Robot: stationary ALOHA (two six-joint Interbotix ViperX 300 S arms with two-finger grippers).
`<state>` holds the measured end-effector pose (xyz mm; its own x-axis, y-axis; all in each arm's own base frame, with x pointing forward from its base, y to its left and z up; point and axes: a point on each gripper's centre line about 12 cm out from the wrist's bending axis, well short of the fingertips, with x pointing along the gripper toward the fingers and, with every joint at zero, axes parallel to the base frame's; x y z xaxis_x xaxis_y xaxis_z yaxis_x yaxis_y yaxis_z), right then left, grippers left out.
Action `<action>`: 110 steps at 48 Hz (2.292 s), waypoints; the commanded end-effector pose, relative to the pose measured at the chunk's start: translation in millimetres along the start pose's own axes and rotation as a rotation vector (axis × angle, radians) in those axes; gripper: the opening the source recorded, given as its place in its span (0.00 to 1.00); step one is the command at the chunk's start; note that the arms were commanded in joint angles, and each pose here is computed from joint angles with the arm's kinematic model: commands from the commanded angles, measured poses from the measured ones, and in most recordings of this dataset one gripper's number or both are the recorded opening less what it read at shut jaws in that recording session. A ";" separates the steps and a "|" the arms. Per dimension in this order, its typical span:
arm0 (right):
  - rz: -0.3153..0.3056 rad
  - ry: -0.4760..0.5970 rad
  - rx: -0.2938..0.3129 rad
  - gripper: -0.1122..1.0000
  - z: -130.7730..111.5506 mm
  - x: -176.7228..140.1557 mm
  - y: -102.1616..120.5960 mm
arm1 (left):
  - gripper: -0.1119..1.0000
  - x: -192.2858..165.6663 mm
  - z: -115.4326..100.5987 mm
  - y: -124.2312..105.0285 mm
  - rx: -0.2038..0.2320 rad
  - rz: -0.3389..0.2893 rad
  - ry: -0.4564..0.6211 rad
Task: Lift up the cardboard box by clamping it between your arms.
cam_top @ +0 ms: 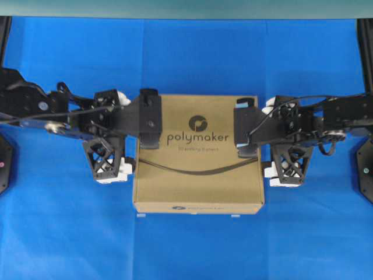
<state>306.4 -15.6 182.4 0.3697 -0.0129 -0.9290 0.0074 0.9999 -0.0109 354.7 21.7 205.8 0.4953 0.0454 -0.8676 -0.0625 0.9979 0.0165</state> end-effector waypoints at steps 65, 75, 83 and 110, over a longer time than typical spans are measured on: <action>-0.004 -0.024 0.012 1.00 -7.3 70.7 -1.3 | 0.88 68.4 -31.0 10.8 -0.032 0.011 0.034; -0.004 -0.011 0.036 1.00 -18.7 69.6 -2.5 | 0.88 69.1 -42.2 14.3 -0.041 0.016 0.059; -0.004 -0.020 0.052 1.00 -23.7 67.7 -2.2 | 0.88 67.2 -49.8 13.9 -0.041 0.016 0.071; -0.004 -0.081 0.075 1.00 -46.7 27.2 -2.1 | 0.88 32.5 -69.1 13.5 -0.055 0.018 0.036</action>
<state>276.1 -17.6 122.4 0.3895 -0.0173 -0.9208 0.0663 0.9978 0.0093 313.9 34.3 127.5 0.4158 0.0557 -0.9078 -0.1212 0.9926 0.0054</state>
